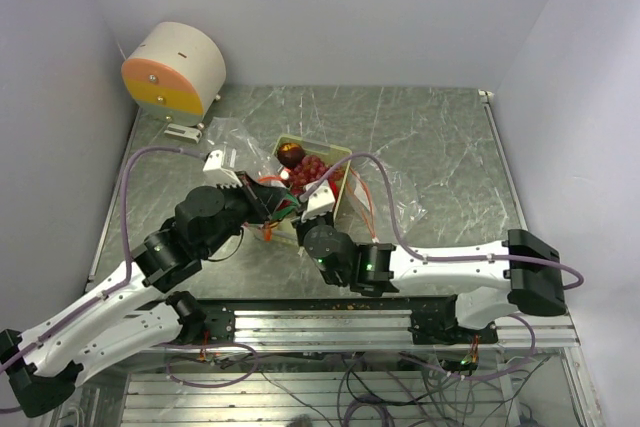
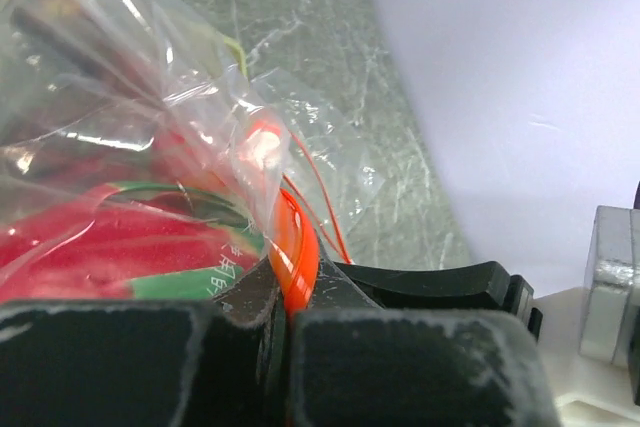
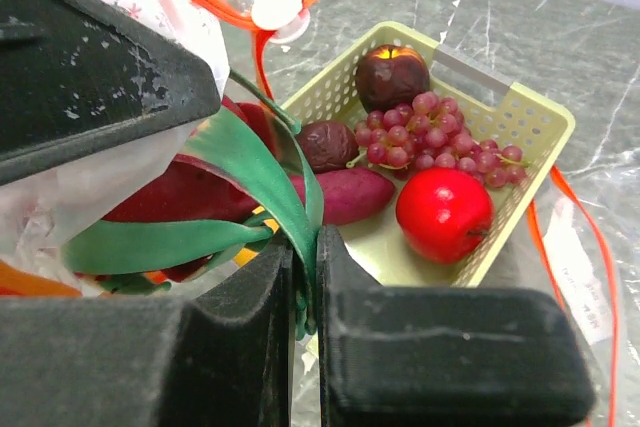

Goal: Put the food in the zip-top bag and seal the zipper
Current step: Place the fake fruit in the zipper food storage bag.

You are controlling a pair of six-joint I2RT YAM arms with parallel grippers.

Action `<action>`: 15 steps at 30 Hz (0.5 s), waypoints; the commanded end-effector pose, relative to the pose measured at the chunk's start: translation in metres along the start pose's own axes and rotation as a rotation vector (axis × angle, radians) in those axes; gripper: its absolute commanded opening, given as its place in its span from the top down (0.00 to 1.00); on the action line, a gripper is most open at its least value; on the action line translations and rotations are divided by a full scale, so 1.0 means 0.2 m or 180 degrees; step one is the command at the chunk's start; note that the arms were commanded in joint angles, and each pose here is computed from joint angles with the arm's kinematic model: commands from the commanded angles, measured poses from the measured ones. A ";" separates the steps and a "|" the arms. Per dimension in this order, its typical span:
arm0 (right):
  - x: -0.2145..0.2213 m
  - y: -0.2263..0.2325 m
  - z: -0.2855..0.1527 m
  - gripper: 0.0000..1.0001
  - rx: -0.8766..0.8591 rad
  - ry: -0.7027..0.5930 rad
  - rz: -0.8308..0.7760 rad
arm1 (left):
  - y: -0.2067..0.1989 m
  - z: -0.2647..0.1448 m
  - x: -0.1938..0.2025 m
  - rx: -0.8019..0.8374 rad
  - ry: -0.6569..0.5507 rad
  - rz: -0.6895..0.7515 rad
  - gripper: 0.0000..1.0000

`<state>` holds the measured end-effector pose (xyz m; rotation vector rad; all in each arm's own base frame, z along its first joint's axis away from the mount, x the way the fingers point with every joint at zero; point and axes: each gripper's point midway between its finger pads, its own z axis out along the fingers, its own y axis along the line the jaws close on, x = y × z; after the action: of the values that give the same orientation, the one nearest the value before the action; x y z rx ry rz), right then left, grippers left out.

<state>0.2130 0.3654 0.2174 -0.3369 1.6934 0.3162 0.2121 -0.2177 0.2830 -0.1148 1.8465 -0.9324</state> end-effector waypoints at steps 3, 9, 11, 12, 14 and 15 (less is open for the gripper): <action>-0.16 0.03 -0.14 1.00 -0.0227 -0.0044 0.0123 | -0.09 0.06 0.04 0.0325 -0.0003 -0.0281 0.93; -0.19 0.14 -0.20 0.97 -0.0681 0.0023 0.0023 | 0.00 0.07 0.16 0.0236 0.0080 -0.0412 0.93; -0.20 0.20 -0.24 0.97 -0.0972 0.0011 0.0055 | 0.04 0.06 0.17 0.0151 0.0075 -0.0396 0.93; -0.21 0.22 -0.25 0.98 -0.1067 0.0001 0.0086 | 0.07 0.05 0.18 0.0101 0.0083 -0.0380 0.93; -0.21 0.23 -0.29 0.98 -0.1210 -0.0013 0.0139 | 0.10 0.04 0.18 0.0015 0.0063 -0.0357 0.93; -0.22 0.23 -0.30 0.98 -0.1263 -0.0032 0.0163 | 0.12 0.04 0.18 -0.0025 0.0052 -0.0354 0.93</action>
<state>0.1744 0.3612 0.2093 -0.6259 1.7433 0.3539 0.2086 -0.2298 0.2483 -0.1876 1.8663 -1.0434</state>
